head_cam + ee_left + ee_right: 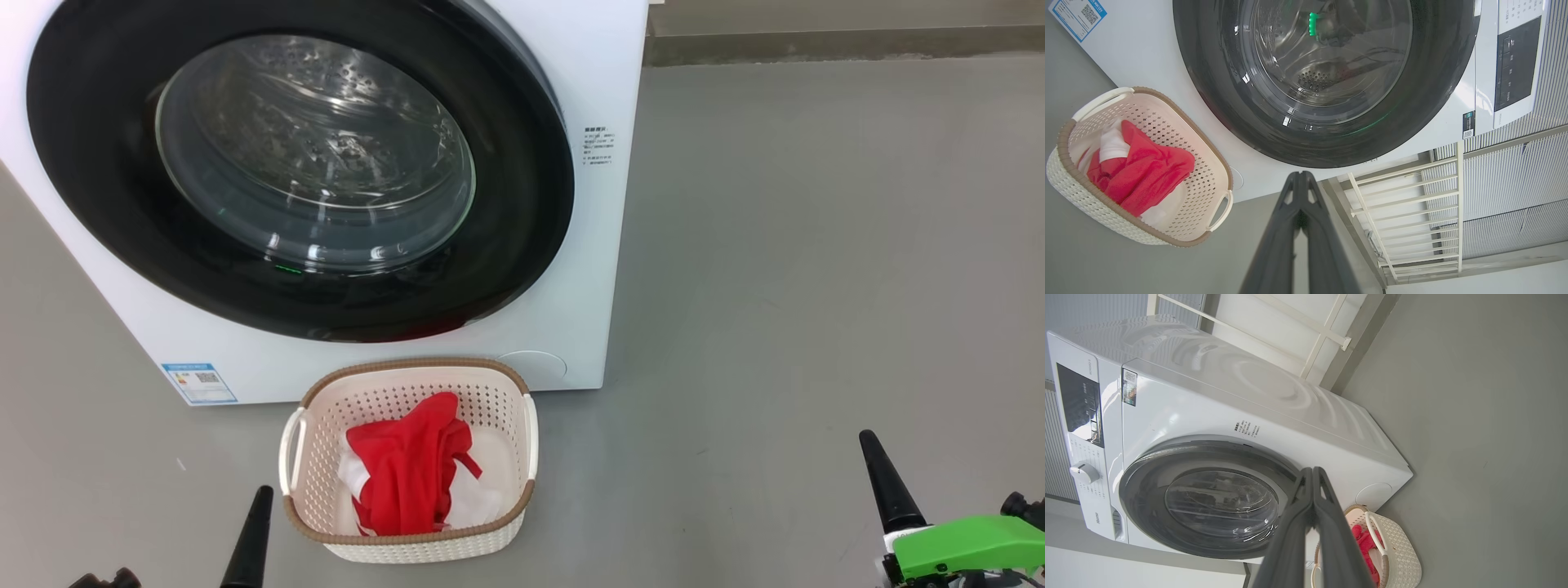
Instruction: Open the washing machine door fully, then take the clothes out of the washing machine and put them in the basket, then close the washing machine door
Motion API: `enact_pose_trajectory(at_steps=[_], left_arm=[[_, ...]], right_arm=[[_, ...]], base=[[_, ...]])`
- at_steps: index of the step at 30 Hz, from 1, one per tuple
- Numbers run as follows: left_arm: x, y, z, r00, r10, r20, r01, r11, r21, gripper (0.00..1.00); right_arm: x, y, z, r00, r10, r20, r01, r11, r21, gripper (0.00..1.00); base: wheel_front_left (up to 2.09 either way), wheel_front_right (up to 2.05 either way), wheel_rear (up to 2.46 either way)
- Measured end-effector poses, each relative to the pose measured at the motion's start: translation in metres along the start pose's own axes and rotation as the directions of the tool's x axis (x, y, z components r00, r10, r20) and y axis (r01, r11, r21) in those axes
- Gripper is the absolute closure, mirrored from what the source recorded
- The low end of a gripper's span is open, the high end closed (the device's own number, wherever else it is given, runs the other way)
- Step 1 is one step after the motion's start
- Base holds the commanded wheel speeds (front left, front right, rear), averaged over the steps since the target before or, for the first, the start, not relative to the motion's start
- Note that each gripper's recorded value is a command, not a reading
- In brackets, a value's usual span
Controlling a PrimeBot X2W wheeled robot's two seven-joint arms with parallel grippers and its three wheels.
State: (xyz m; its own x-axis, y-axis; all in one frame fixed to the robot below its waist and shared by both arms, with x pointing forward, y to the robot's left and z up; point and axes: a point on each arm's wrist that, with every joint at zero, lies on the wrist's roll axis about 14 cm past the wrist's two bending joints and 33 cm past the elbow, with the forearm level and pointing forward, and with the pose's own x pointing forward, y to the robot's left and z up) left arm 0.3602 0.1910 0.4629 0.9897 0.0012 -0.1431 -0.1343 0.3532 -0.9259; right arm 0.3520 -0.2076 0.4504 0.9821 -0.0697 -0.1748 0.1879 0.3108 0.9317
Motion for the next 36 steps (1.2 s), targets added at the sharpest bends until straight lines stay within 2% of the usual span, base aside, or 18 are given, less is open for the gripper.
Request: enact_pose_trajectory(at_steps=[14,32,36], left_arm=[[0.006,-0.007,0.002,1.0,-0.021,-0.004,0.021,0.988,-0.151,1.0],[0.014,-0.021,0.004,0.997,-0.071,-0.006,0.065,0.938,-0.341,1.0],[0.014,-0.022,0.004,0.997,-0.072,-0.005,0.066,0.933,-0.353,1.0]], right_arm=[[0.006,0.011,0.001,0.999,0.033,-0.01,-0.032,0.99,0.138,1.0],[0.016,0.031,0.004,0.995,0.098,-0.017,-0.088,0.945,0.315,1.0],[0.017,0.033,0.005,0.994,0.106,-0.012,-0.096,0.938,0.333,1.0]], base=[[0.0,0.0,0.0],[0.0,0.0,0.0],[0.0,0.0,0.0]])
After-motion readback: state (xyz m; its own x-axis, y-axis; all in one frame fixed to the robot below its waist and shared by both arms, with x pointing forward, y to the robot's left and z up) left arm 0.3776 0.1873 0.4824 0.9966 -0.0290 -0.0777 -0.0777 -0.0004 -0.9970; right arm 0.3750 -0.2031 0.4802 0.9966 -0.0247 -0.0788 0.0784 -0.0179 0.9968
